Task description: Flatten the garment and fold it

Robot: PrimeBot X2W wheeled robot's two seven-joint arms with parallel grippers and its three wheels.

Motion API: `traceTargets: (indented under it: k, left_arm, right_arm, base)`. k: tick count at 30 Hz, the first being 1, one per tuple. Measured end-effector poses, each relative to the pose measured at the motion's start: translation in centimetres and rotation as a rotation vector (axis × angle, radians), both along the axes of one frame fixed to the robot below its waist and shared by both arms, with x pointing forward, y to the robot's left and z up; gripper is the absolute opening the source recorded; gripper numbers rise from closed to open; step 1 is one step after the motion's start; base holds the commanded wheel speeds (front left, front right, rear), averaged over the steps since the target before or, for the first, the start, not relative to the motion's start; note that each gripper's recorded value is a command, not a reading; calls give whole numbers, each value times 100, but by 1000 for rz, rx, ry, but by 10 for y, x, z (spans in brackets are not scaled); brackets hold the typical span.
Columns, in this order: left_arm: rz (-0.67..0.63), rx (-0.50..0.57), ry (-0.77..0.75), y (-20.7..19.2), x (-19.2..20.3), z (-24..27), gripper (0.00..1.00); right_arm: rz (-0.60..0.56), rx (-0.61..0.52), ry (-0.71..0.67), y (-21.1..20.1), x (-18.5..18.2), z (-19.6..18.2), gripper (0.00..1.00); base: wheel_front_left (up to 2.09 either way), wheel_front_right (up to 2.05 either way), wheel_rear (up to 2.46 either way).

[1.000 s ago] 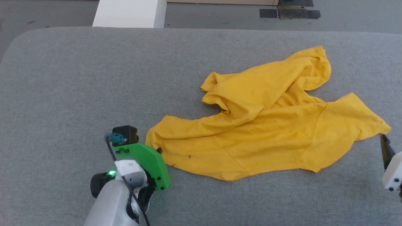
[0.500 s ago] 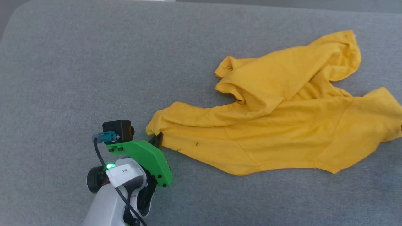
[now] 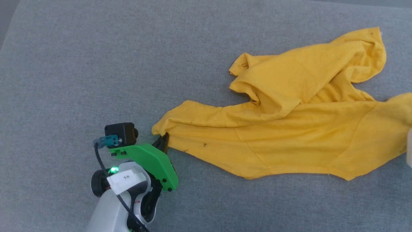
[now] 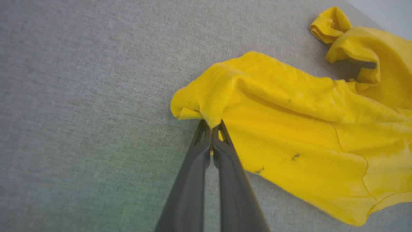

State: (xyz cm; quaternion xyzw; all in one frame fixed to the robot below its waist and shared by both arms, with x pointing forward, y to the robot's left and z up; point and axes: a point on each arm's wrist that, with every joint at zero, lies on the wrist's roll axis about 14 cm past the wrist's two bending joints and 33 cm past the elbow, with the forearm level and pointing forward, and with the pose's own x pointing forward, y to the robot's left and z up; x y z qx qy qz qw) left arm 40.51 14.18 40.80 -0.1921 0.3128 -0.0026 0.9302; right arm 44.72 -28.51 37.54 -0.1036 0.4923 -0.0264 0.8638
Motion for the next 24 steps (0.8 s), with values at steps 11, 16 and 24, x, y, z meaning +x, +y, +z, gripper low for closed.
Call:
traceTargets:
  k: [11,16,24]
  left_arm:
    - [-22,-104,-357,0,42,111,0]
    - [-54,-56,-529,8,90,188,0]
    - [1,94,-605,34,174,252,0]
  right_arm:
    - [87,325,-406,68,40,126,0]
    - [146,440,-631,94,73,219,0]
    - [179,377,-863,104,141,310,0]
  base:
    - [0,0,0]
    - [0,0,0]
    - [0,0,0]
